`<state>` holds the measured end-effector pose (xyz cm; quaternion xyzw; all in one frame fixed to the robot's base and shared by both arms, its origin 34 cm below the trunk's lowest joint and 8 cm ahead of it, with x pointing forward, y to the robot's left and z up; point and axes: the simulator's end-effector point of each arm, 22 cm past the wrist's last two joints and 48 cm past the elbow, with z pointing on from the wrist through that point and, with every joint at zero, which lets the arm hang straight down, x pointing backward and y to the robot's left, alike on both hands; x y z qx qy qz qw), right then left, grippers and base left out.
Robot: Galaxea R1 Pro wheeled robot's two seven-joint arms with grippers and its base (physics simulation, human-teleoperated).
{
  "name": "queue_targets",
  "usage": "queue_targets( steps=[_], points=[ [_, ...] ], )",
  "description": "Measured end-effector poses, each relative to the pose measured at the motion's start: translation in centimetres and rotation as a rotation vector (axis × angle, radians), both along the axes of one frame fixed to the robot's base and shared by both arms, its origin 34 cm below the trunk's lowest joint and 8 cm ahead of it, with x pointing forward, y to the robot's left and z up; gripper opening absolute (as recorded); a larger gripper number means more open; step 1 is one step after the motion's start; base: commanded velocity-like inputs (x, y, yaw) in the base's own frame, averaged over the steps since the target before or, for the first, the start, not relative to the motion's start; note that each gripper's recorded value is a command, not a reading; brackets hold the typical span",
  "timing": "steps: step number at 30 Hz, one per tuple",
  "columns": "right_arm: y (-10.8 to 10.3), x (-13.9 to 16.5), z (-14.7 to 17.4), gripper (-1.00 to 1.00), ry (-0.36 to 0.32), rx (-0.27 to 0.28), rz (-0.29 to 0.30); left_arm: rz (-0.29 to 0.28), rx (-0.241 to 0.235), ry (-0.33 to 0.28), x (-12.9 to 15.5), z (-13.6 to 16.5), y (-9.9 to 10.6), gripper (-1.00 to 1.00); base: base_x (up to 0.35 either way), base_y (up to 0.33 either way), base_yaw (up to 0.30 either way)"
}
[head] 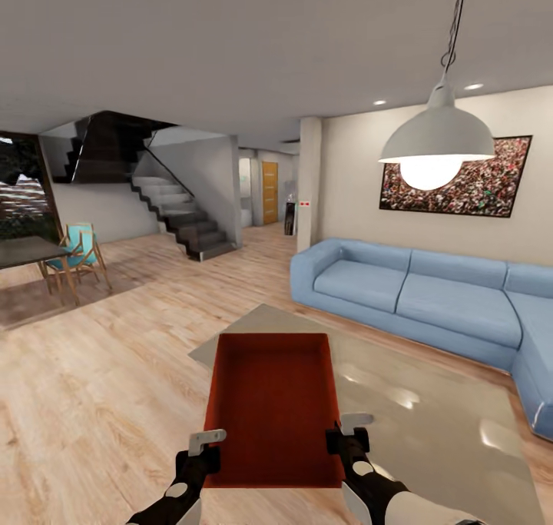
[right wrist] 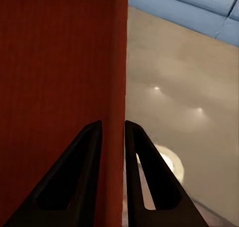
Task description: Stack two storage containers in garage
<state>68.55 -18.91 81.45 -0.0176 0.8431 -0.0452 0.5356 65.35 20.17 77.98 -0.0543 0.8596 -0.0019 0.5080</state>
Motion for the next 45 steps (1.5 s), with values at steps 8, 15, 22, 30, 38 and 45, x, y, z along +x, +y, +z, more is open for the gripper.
queue_targets(
  steps=[8, 15, 22, 30, 38, 45],
  points=[
    [0.0, 0.0, 0.0, -1.0, 0.0, 0.0, 0.0, 0.0, 0.0, 0.0, 0.0, 0.01, 0.0, -1.0, 0.0, 0.0, 0.3],
    [-0.04, 0.0, -0.01, -1.0, 0.0, 0.0, 0.0, 0.0, 0.0, 0.0, 0.0, 0.01, -0.03, -1.0, 0.0, 0.0, 0.3],
    [-0.06, 0.02, 0.0, -1.0, 0.0, 0.0, 0.0, 0.0, 0.0, 0.0, 0.0, 0.01, -0.06, -1.0, 0.0, 0.0, 0.3],
    [-0.02, -0.01, -0.01, -1.0, 0.0, 0.0, 0.0, 0.0, 0.0, 0.0, 0.0, 0.0, -0.02, -1.0, 0.0, 0.0, 0.3],
    [-0.02, -0.01, -0.02, -1.0, 0.0, 0.0, 0.0, 0.0, 0.0, 0.0, -0.01, 0.0, -0.02, -1.0, 0.0, 0.0, 0.3],
    [-0.03, -0.01, -0.01, -1.0, 0.0, 0.0, 0.0, 0.0, 0.0, 0.0, -0.01, 0.0, -0.03, -1.0, 0.0, 0.0, 0.3]
  ],
)
